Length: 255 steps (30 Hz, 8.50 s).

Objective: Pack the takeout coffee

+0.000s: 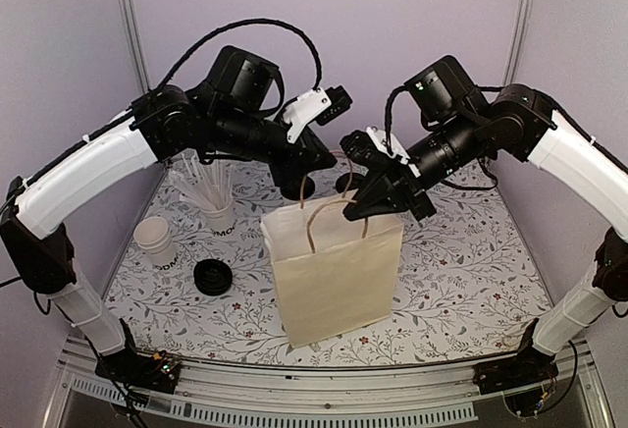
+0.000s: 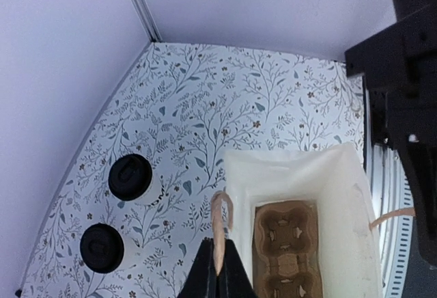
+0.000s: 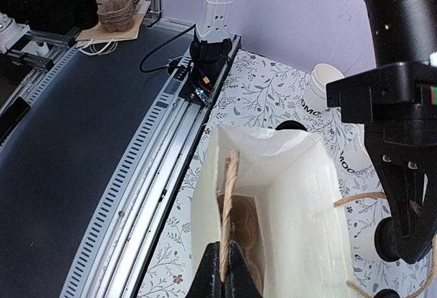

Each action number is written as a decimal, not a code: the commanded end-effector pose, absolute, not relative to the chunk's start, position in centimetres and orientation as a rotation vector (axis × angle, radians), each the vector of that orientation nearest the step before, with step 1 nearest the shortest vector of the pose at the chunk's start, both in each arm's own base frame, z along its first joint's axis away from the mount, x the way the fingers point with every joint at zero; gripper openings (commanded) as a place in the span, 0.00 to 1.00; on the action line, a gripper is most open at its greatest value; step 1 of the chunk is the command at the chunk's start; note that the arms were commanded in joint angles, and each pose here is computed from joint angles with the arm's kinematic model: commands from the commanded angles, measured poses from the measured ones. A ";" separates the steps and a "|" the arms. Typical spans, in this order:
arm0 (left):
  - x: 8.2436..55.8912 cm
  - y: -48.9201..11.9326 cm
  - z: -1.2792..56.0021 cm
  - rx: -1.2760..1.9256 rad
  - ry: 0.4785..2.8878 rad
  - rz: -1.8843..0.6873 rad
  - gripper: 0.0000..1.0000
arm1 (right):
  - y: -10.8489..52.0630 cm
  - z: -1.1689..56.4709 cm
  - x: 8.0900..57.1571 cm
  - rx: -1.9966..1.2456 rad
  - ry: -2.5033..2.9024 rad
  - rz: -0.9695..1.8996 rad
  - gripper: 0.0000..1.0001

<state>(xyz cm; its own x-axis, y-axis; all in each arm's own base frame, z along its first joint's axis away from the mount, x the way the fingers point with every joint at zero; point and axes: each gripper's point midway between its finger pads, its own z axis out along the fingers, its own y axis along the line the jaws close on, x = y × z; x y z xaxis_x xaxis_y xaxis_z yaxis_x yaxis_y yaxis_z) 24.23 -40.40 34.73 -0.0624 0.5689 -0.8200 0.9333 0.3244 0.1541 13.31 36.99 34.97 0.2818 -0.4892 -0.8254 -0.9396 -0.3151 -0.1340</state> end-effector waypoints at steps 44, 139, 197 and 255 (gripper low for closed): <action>27.8 -38.6 42.2 1.031 1.703 -0.441 0.98 | 37.3 41.0 15.5 -1.864 1.163 0.767 0.76; 5.1 -45.4 26.0 1.418 1.857 -0.041 0.00 | 17.1 25.5 28.9 -1.150 1.665 0.681 0.87; 20.8 -26.5 28.8 0.818 2.194 -0.884 0.00 | 33.8 12.9 48.4 -1.261 2.237 0.435 0.73; 26.7 -33.9 30.3 1.130 2.163 -1.067 0.45 | 19.0 17.5 24.6 -1.537 2.166 0.467 0.83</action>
<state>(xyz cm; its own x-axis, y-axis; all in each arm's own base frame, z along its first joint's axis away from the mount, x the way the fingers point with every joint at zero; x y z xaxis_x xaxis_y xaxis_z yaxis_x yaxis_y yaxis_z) 27.01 -35.03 27.91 -0.5827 0.4908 -0.6477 0.8127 0.3497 -0.4661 24.77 18.58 14.74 -0.3524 -0.7940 -0.4953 -0.9254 0.3747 0.0577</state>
